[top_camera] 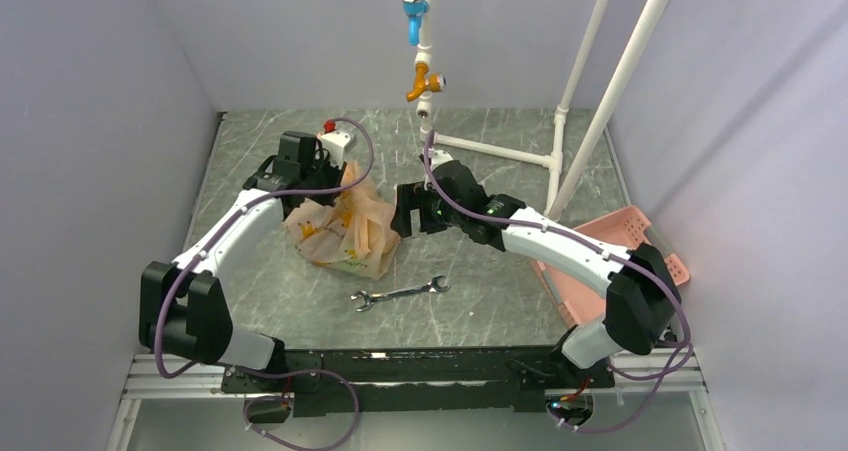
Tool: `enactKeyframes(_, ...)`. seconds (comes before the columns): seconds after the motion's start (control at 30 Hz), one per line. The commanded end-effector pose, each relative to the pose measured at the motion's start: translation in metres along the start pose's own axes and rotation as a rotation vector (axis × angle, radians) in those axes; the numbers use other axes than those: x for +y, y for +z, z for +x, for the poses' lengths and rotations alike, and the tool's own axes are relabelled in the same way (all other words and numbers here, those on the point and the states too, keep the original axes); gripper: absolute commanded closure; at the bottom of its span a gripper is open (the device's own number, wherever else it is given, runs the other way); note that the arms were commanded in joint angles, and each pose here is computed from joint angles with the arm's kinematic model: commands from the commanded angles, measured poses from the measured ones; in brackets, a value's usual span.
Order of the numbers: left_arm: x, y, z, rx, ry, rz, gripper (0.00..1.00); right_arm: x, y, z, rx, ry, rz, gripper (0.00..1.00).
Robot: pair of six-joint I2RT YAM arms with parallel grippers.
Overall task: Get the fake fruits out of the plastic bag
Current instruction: Untie the plastic bag at the center of the board.
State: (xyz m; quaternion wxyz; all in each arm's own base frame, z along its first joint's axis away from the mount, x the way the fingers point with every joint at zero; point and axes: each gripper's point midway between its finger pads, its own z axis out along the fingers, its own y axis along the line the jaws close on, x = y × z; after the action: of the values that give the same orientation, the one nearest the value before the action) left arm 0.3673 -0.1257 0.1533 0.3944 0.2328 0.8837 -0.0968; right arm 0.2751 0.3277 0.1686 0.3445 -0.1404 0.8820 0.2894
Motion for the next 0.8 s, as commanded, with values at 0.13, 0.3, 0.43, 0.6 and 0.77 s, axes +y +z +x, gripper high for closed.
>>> enactKeyframes(0.13, -0.027, -0.024, -0.030, -0.136, 0.022, 0.124, 1.00, 0.026, 0.022, -0.041, -0.107, -0.011, -0.050, 0.18)
enactKeyframes(0.3, -0.028, -0.029, -0.032, -0.152, 0.020, 0.127, 1.00, 0.045, 0.038, -0.041, -0.104, -0.082, -0.050, 0.24)
enactKeyframes(0.43, -0.029, -0.031, -0.032, -0.162, 0.016, 0.124, 1.00, 0.051, 0.051, -0.036, -0.093, -0.149, 0.021, 0.21)
enactKeyframes(0.6, -0.026, -0.032, -0.032, -0.157, 0.005, 0.109, 1.00, 0.052, 0.065, -0.034, -0.094, -0.213, 0.075, 0.32)
enactKeyframes(0.77, -0.017, -0.036, -0.031, -0.173, 0.008, 0.052, 1.00, 0.054, 0.070, -0.032, -0.091, -0.231, 0.066, 0.53)
